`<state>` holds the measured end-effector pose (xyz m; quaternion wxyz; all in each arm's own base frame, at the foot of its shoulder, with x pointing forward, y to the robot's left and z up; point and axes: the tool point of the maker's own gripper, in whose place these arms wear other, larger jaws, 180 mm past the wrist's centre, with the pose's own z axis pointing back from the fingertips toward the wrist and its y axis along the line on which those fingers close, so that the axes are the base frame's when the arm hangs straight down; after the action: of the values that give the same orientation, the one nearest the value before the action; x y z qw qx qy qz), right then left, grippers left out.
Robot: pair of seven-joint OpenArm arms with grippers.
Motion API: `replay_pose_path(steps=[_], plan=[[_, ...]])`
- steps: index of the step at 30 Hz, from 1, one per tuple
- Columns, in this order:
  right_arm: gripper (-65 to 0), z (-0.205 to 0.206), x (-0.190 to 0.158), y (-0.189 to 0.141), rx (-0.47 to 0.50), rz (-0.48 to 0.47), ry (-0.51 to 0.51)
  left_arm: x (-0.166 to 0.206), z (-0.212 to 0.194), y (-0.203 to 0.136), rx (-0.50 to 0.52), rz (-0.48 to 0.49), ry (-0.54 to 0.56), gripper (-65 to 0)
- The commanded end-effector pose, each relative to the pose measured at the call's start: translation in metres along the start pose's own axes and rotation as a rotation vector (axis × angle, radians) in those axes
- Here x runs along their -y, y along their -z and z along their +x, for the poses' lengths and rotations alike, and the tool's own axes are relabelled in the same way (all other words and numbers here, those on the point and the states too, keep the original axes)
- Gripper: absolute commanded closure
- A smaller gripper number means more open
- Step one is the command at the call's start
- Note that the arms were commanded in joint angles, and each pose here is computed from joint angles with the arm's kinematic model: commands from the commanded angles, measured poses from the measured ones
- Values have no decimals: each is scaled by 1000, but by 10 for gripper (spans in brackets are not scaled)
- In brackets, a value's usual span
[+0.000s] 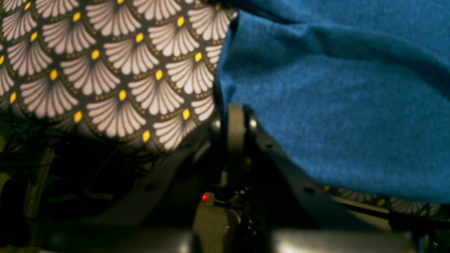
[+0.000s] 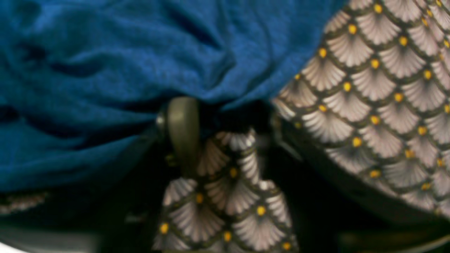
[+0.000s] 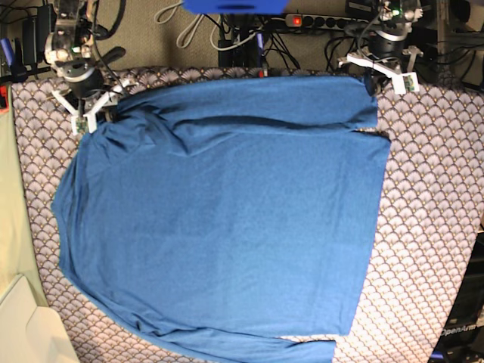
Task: Fold the T-shirt properly
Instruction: 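Grasp the collar edge corners with both grippers and lift slightly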
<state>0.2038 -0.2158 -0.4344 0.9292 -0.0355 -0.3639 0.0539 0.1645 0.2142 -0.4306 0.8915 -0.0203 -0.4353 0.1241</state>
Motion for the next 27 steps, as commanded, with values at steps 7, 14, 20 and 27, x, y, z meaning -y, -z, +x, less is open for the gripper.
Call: replay_pose_path(steps=[7,14,20,27], plan=[[0,-11,1,-7,-68,-7,-40,-3,2,-4,2,7,11,-6],[0,12,-1,-25,-2,-13,-74,-1,10,-5,23,3,14,-6],[0,31,-2,-35,52,-20,-91,10,38,-9,92,-21,26,-6],[0,48,-2,-38,97,-24,-101,1,58,-3,65,7,31,-6]])
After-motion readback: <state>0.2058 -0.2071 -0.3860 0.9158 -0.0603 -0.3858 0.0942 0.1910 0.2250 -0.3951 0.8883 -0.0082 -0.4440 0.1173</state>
